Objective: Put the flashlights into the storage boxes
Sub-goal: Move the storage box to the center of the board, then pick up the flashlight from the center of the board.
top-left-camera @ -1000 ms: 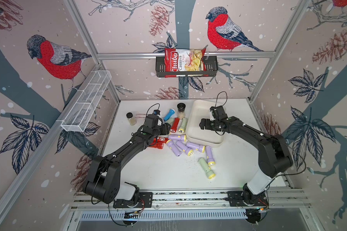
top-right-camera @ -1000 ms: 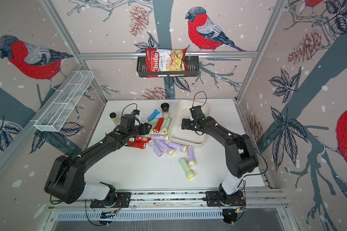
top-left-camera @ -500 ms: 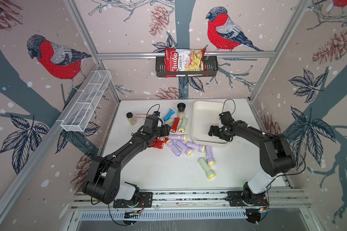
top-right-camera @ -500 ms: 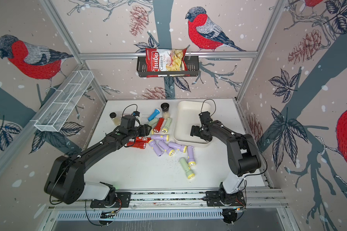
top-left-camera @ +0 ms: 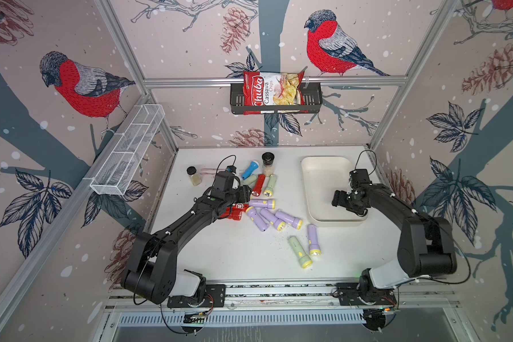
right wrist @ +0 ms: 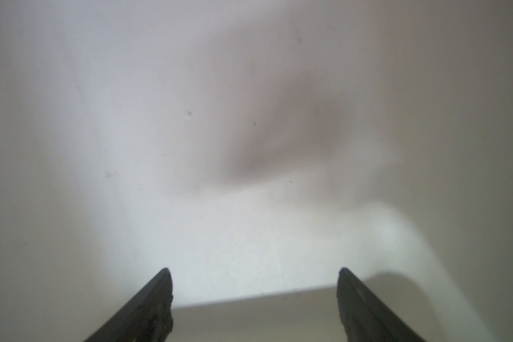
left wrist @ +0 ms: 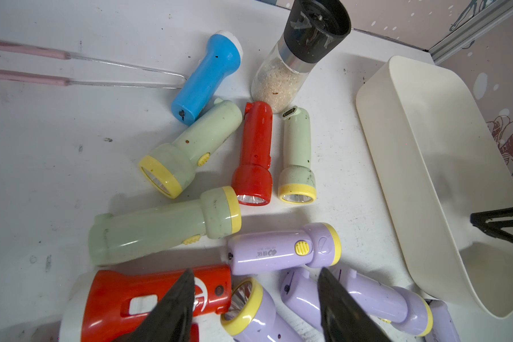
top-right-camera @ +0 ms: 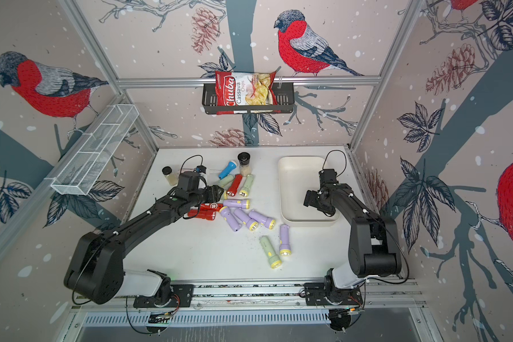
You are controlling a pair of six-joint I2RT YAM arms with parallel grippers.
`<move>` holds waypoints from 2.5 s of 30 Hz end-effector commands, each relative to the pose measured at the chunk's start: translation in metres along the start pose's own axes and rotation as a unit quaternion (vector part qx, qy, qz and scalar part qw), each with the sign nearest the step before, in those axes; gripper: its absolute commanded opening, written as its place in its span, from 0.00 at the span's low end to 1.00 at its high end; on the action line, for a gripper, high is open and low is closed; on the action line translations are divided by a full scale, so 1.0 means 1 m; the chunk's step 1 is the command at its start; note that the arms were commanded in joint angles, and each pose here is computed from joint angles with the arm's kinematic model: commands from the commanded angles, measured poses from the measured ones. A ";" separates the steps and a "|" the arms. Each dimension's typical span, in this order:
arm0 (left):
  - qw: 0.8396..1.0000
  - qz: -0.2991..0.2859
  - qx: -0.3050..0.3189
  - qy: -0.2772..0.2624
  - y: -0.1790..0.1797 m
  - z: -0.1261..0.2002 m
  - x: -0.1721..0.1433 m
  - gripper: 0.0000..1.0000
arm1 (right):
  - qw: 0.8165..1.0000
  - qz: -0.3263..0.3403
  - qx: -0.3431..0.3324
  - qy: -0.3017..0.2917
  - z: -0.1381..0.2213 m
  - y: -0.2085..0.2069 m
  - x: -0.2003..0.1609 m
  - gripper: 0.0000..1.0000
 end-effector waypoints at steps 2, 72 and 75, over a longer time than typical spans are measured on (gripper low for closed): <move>1.000 0.005 -0.007 -0.008 -0.002 0.004 0.002 0.65 | 0.997 0.060 0.029 -0.033 0.028 0.035 0.003 0.88; 0.999 0.026 -0.037 -0.016 -0.003 0.036 -0.024 0.62 | 0.954 0.272 0.056 0.117 -0.004 0.160 -0.201 0.65; 0.999 0.026 -0.035 -0.018 -0.003 0.037 -0.024 0.62 | 0.952 0.277 0.054 0.118 -0.008 0.160 -0.201 0.61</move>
Point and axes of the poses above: each gripper's point midway between its finger pads, its own z axis back along the fingers, its own y axis along the line the jaws close on, x = y × z, the point moved 6 cm from there along z, back along the fingers
